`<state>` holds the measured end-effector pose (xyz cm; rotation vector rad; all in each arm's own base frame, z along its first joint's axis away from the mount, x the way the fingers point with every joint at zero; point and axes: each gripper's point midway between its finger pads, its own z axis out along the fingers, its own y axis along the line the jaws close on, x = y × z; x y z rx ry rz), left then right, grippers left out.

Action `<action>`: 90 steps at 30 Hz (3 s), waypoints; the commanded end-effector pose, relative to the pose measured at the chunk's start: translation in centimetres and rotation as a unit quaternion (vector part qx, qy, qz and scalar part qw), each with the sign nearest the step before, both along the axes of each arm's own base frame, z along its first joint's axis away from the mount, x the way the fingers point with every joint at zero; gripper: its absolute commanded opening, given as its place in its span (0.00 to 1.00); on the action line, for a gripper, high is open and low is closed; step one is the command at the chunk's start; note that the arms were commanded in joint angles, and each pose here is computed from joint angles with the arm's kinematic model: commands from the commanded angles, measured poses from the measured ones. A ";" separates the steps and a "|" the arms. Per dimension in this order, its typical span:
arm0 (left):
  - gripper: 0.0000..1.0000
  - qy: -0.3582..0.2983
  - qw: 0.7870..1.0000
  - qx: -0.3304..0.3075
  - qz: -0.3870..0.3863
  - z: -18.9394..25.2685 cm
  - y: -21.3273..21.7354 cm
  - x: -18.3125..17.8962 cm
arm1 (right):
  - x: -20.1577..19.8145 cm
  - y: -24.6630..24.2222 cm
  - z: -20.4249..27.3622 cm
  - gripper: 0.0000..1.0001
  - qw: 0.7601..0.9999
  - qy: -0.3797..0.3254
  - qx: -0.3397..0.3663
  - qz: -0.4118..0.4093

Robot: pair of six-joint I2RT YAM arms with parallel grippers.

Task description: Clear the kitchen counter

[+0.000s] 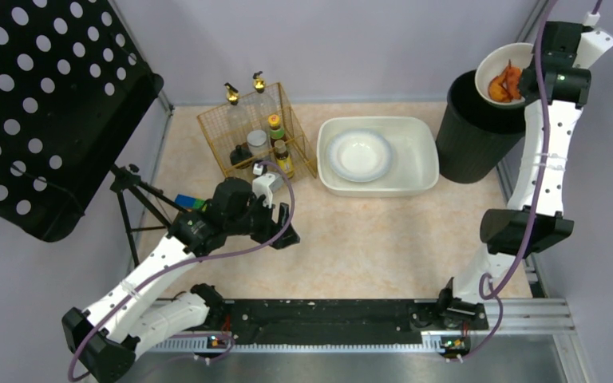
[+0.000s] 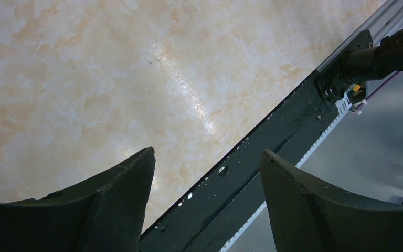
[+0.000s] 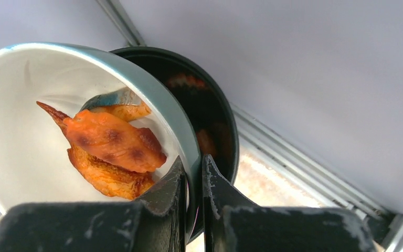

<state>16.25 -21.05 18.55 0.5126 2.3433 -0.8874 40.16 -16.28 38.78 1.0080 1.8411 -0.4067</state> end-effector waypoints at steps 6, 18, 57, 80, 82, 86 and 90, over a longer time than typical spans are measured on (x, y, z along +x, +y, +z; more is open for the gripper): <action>0.78 -0.019 1.000 -0.002 0.002 0.3 0.2 0.3 | 0.7 -3.0 6.7 0.00 0.988 -0.104 -0.105 -0.051; 0.78 -0.024 1.000 -0.007 0.000 0.6 0.2 0.1 | 2.9 -0.4 7.3 0.00 0.972 -0.038 -0.220 -0.068; 0.77 -0.028 0.999 -0.015 -0.009 0.8 0.1 -0.3 | 1.6 8.4 9.7 0.00 0.752 0.053 -0.653 -0.072; 0.77 -0.030 0.999 -0.011 -0.016 0.7 0.0 -0.7 | -0.8 7.8 11.6 0.00 0.691 0.096 -0.712 -0.079; 0.77 -0.030 0.999 -0.010 -0.016 0.6 0.0 -0.7 | -1.8 8.1 13.2 0.00 0.696 0.076 -0.708 -0.098; 0.77 -0.028 0.999 -0.007 -0.016 0.4 0.0 -0.7 | -4.2 8.7 16.8 0.00 0.708 0.028 -0.693 -0.138; 0.77 -0.026 1.000 -0.004 -0.014 0.2 0.0 -0.6 | -6.1 8.6 19.3 0.00 0.734 -0.021 -0.659 -0.162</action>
